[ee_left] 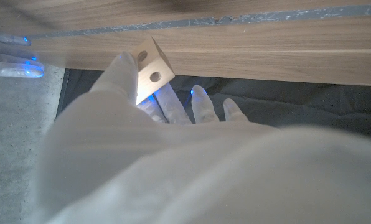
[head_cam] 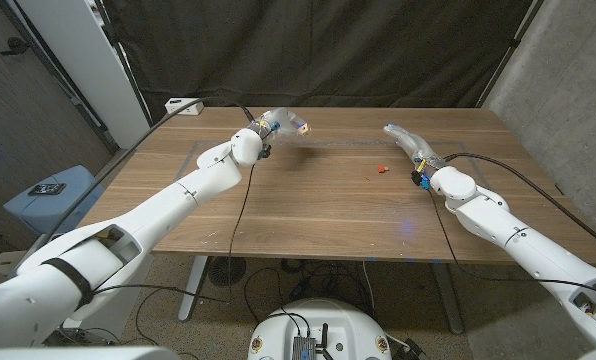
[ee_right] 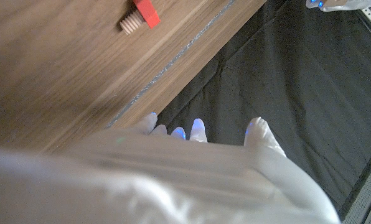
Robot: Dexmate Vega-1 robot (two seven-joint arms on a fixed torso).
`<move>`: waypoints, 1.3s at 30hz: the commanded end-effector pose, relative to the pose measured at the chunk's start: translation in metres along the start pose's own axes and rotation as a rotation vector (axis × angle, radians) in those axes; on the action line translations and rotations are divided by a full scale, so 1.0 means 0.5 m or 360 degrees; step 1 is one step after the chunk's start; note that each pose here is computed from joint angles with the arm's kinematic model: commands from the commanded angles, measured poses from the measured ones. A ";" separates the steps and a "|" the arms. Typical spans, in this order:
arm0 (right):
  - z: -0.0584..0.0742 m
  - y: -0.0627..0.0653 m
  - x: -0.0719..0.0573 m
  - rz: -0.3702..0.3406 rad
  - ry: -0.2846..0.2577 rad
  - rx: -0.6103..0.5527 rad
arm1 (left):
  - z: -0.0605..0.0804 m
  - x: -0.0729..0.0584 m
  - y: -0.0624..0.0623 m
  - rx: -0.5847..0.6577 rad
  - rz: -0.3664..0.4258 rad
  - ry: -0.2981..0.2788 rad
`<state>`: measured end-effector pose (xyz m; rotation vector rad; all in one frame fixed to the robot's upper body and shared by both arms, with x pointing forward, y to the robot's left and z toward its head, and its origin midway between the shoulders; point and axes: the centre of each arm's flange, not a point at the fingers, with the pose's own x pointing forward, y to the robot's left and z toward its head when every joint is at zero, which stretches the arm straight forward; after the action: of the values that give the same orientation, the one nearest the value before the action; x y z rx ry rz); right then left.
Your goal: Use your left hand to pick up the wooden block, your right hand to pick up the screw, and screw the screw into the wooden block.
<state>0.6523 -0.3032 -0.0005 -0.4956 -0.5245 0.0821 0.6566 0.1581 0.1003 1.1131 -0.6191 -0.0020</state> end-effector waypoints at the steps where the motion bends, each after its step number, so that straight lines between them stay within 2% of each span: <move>1: 0.014 -0.014 -0.014 0.0019 -0.0024 -0.0174 | -0.002 0.017 -0.003 -0.0196 -0.0012 -0.0077; 10: 0.023 -0.025 -0.021 0.0039 -0.0011 -0.0295 | -0.001 0.024 -0.012 -0.0303 -0.0001 -0.0154; 21: 0.030 -0.047 -0.029 0.0078 0.0044 -0.0450 | -0.015 0.029 -0.025 -0.0474 -0.0026 -0.0162; 39: 0.043 -0.073 -0.040 0.0139 0.0037 -0.0751 | -0.012 0.044 -0.038 -0.0567 -0.0076 -0.0243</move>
<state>0.6276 -0.3243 0.0177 -0.8590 -0.5043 0.0431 0.6794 0.1515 0.0939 0.8252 -0.6830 -0.1874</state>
